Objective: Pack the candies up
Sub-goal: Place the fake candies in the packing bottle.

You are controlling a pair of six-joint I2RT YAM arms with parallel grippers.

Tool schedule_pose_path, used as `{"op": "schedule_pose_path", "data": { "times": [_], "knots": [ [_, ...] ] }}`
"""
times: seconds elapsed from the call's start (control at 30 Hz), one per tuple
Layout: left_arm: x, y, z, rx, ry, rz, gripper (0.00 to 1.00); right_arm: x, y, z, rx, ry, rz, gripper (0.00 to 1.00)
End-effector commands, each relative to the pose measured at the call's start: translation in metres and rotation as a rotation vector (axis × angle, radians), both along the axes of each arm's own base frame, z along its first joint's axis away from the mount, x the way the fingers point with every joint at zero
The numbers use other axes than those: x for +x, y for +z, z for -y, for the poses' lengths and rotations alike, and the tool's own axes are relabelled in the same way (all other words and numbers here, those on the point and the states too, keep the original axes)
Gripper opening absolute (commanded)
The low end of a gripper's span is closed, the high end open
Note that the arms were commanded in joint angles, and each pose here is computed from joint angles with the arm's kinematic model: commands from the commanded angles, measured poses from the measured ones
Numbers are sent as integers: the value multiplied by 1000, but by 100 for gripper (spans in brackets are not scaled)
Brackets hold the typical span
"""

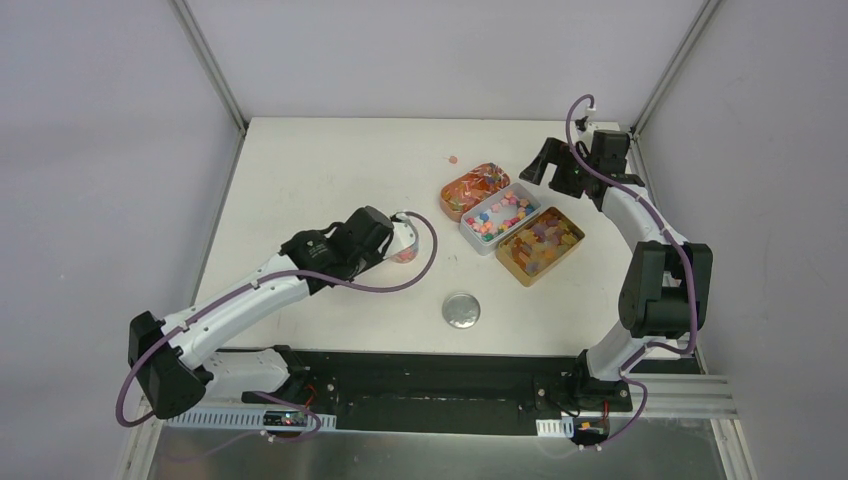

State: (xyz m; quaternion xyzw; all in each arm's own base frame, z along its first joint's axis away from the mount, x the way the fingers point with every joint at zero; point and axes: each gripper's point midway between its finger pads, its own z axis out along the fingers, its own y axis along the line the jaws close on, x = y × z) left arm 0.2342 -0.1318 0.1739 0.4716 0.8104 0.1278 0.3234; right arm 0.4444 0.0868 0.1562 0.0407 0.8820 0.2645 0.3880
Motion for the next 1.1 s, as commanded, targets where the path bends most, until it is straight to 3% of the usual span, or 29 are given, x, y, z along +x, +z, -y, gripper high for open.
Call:
{"op": "schedule_pose_path", "data": {
  "times": [0.0,0.77,0.9,1.07],
  "knots": [
    [4,14,-8,60,-6,4,0,4,22,3,-11,9,88,100],
    [19,32,-2,178,-95,1,0,4,18,10,-7,-3,79,100],
    [29,45,1,128,-44,63,0,3,17,10,1,-9,69,100],
    [52,66,2,-65,76,133,0,4,18,9,37,-53,39,100]
  ]
}}
